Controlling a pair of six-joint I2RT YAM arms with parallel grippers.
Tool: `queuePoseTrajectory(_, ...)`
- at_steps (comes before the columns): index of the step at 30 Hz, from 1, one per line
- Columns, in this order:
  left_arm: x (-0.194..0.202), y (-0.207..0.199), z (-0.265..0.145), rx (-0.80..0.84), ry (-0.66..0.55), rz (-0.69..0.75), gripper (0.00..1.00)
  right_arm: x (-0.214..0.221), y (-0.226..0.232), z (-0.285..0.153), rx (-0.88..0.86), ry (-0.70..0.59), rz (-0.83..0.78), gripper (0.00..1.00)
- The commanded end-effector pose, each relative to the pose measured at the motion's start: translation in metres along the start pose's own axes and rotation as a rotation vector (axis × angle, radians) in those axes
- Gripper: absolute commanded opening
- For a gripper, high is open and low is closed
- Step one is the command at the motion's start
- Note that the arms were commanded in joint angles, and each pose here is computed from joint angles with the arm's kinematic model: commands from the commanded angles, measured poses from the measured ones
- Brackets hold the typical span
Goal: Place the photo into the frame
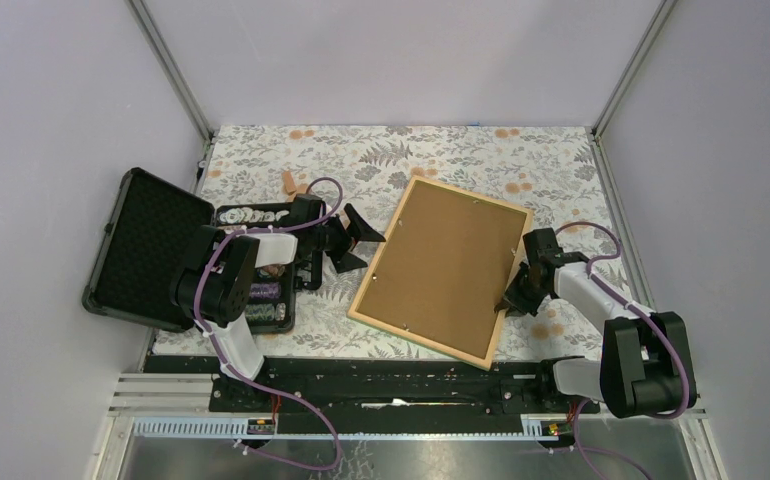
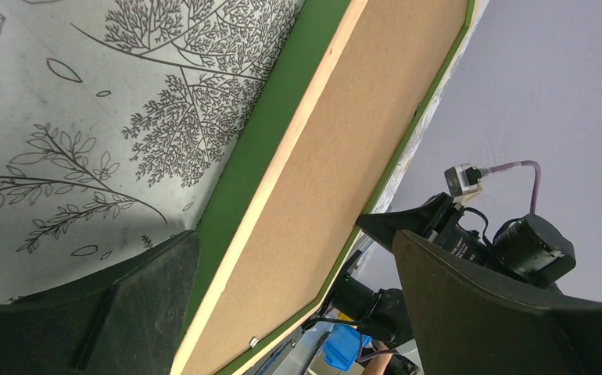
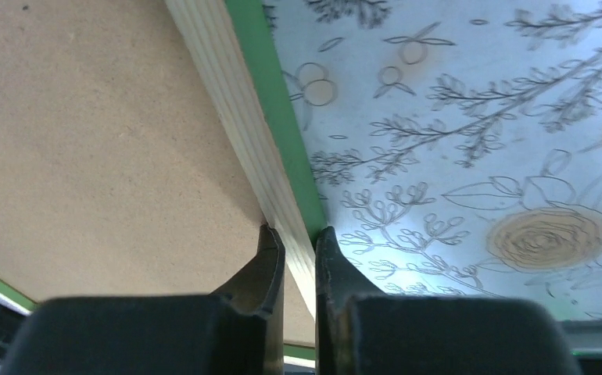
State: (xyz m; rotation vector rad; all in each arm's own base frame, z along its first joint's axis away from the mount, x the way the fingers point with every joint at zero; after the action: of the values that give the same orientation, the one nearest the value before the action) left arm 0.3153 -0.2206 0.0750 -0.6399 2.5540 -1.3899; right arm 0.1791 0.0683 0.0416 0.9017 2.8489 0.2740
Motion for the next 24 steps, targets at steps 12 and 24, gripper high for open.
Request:
queuePoseTrajectory(12, -0.002, -0.018, -0.008, 0.076, -0.012, 0.043, 0.99, -0.016, 0.005, -0.009, -0.018, -0.121, -0.001, 0.0)
queuePoseTrajectory(24, -0.007, -0.025, -0.013, 0.08, -0.048, 0.092, 0.99, -0.026, 0.01, -0.022, -0.032, -0.167, -0.065, 0.7)
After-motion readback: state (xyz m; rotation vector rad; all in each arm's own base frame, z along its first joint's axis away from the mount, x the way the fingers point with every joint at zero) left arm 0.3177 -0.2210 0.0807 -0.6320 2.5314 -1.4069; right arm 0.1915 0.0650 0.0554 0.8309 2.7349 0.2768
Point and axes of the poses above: each gripper's point midway between its finger pads, its own z axis out along the fingers, its own y axis along the line the jaws close on, x = y × z, the point moved 3 cm from there along -z, back along the fingers, and after that the axes turned 1 degree about -z, right-handed, at the moved point
